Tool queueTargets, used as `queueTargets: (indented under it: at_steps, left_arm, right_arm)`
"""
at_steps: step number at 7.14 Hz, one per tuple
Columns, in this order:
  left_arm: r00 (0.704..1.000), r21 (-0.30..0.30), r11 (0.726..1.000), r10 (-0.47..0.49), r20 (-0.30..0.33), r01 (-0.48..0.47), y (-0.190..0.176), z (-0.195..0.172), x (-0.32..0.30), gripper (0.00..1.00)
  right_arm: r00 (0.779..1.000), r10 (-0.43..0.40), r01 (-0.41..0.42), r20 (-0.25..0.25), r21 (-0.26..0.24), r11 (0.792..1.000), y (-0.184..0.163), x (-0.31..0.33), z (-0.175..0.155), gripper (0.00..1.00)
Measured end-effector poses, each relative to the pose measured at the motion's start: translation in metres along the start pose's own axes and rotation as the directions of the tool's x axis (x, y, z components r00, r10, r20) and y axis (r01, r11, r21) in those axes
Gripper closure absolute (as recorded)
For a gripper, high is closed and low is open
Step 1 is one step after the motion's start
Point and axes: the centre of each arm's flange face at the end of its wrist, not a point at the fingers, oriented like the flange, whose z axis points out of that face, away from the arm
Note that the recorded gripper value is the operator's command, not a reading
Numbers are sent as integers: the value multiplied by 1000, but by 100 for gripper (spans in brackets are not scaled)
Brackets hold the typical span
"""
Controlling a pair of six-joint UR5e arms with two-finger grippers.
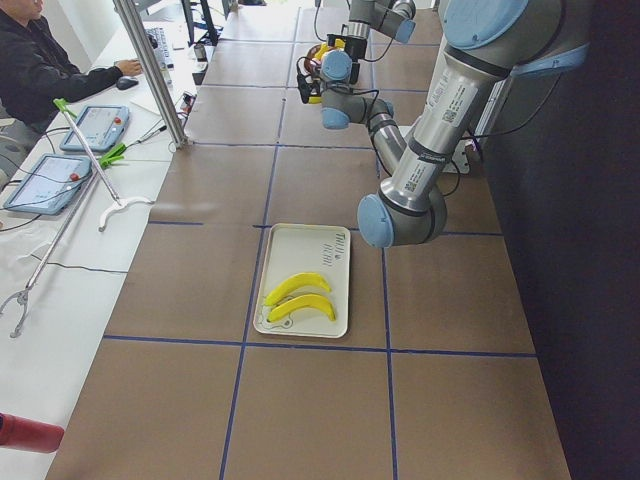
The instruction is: Transfer all bananas from basket to plate
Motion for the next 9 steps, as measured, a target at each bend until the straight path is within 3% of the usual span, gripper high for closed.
queueTargets:
  at_steps: [2, 4, 5, 7, 9]
  left_arm:
    - [1000, 25, 1000, -12, 22, 11, -22, -8, -8, 100]
    - [989, 52, 998, -51, 141, 44, -68, -26, -58, 100]
    - [971, 71, 997, -35, 235, 19, -102, -47, -97, 100]
    - [903, 86, 994, 26, 429, -70, -158, -101, -192, 100]
    - [814, 64, 989, 72, 577, -133, -186, -150, -295, 100]
  right_arm:
    - [1000, 2, -2, 4, 2, 1000, 0, -1, -9, 0]
    - [999, 19, -19, -43, 6, 1000, -5, -1, -33, 0]
    - [996, 36, -35, -81, 20, 999, -14, 6, -45, 0]
    - [984, 65, -59, -164, 46, 997, -42, 30, -64, 0]
    - [971, 42, -32, -235, 46, 998, -63, 62, -76, 0]
